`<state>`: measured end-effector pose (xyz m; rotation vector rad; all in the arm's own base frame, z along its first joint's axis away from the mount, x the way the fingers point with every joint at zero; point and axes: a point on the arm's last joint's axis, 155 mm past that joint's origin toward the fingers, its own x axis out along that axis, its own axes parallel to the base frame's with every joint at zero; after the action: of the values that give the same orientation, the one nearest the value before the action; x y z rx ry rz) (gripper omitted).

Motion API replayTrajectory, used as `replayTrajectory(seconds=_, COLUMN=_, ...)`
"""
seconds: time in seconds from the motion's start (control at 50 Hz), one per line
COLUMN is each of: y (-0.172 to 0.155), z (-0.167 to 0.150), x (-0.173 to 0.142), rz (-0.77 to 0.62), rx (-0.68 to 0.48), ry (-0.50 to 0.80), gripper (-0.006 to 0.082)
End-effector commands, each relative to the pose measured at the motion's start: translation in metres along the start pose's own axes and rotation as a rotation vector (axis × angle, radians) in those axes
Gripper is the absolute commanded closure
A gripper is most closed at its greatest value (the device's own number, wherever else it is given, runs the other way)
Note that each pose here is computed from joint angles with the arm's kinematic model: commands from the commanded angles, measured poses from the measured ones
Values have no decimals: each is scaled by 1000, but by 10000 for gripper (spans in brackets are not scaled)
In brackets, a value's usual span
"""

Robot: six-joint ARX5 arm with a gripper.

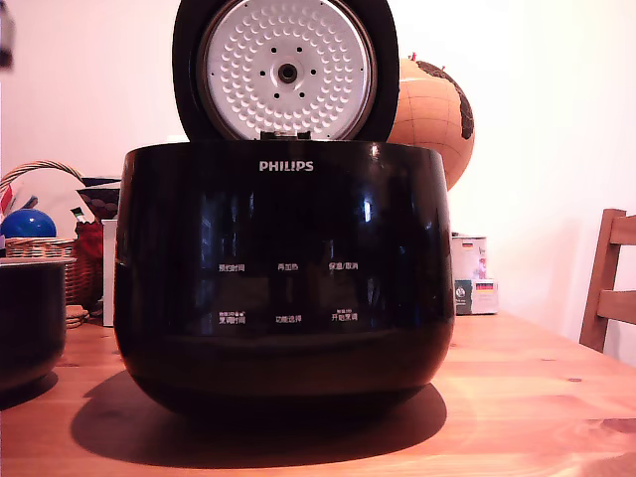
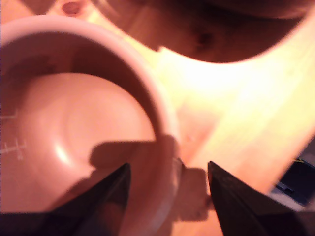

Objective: Pick up the metallic pot next to the rice cooker

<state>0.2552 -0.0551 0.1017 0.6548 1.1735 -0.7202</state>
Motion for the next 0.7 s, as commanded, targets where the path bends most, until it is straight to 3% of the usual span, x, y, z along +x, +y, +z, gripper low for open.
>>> replayTrajectory(seconds=0.0, y=0, z=-7, x=12, rz=-29, rx=-25, ry=34, gripper=311)
replayTrajectory(seconds=0.58, y=0, z=-9, x=47, rz=-120, rx=-47, ry=92, gripper=317)
replayTrajectory(seconds=0.68, y=2, z=-8, x=49, rz=-114, rx=-46, ry=86, gripper=382)
